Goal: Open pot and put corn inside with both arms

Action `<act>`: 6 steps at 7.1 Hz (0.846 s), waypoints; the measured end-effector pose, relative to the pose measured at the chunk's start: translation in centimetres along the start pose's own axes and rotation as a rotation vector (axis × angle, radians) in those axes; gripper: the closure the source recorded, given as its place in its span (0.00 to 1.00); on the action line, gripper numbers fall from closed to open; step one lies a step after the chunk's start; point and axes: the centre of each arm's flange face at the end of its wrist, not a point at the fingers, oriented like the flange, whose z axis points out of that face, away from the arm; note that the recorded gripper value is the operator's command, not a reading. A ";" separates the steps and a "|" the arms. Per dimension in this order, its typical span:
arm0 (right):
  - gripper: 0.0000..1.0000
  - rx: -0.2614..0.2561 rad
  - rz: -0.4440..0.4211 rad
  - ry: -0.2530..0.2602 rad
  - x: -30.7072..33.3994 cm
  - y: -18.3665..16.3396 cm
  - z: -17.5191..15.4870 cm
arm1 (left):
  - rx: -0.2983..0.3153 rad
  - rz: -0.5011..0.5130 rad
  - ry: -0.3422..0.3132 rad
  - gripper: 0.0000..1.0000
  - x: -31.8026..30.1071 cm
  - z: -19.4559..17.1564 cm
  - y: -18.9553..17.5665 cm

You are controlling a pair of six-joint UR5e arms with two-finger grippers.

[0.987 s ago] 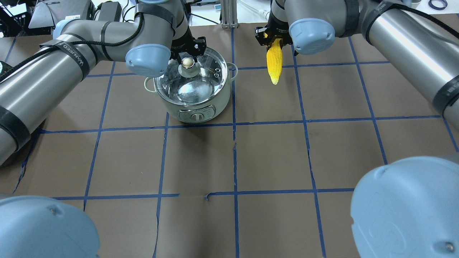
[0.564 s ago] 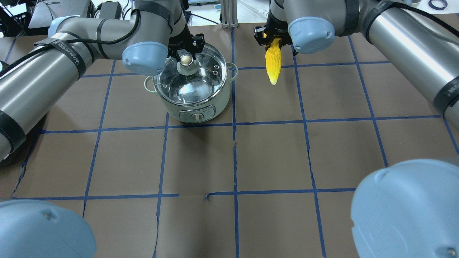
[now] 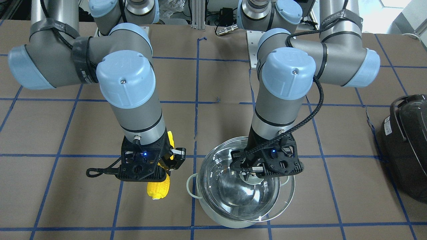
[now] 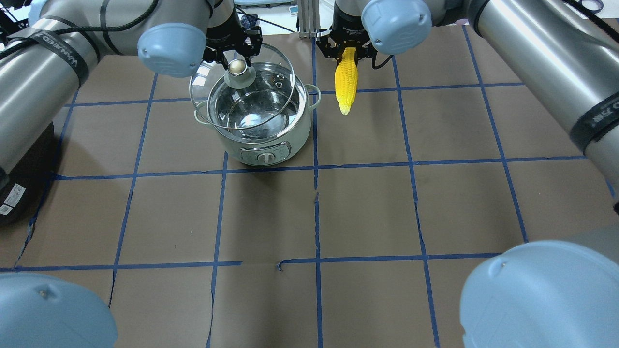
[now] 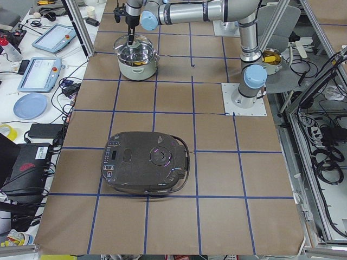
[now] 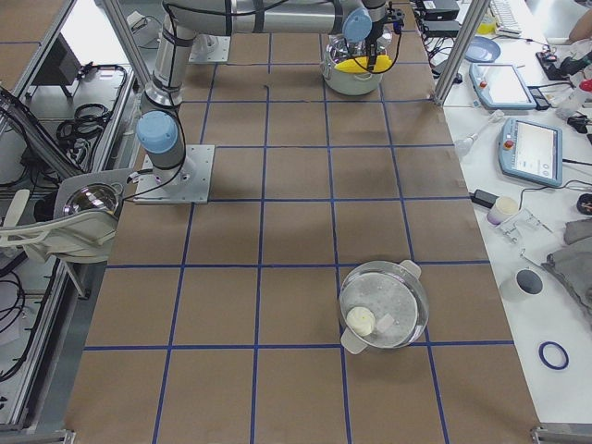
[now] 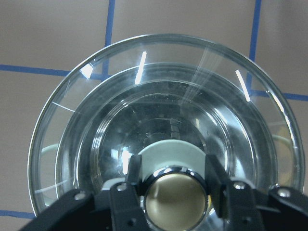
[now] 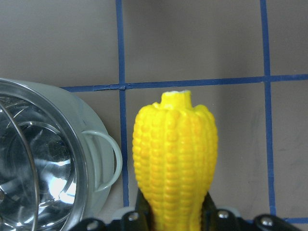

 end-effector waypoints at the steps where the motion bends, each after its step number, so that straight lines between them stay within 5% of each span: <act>1: 1.00 -0.009 0.013 -0.002 -0.5 0.2 0.0 | -0.025 0.002 -0.011 0.98 -2.5 -0.4 -0.8; 6: 1.00 0.000 0.059 -0.034 -9.8 3.3 0.4 | -0.129 0.065 -0.010 1.00 -15.7 -0.6 -3.0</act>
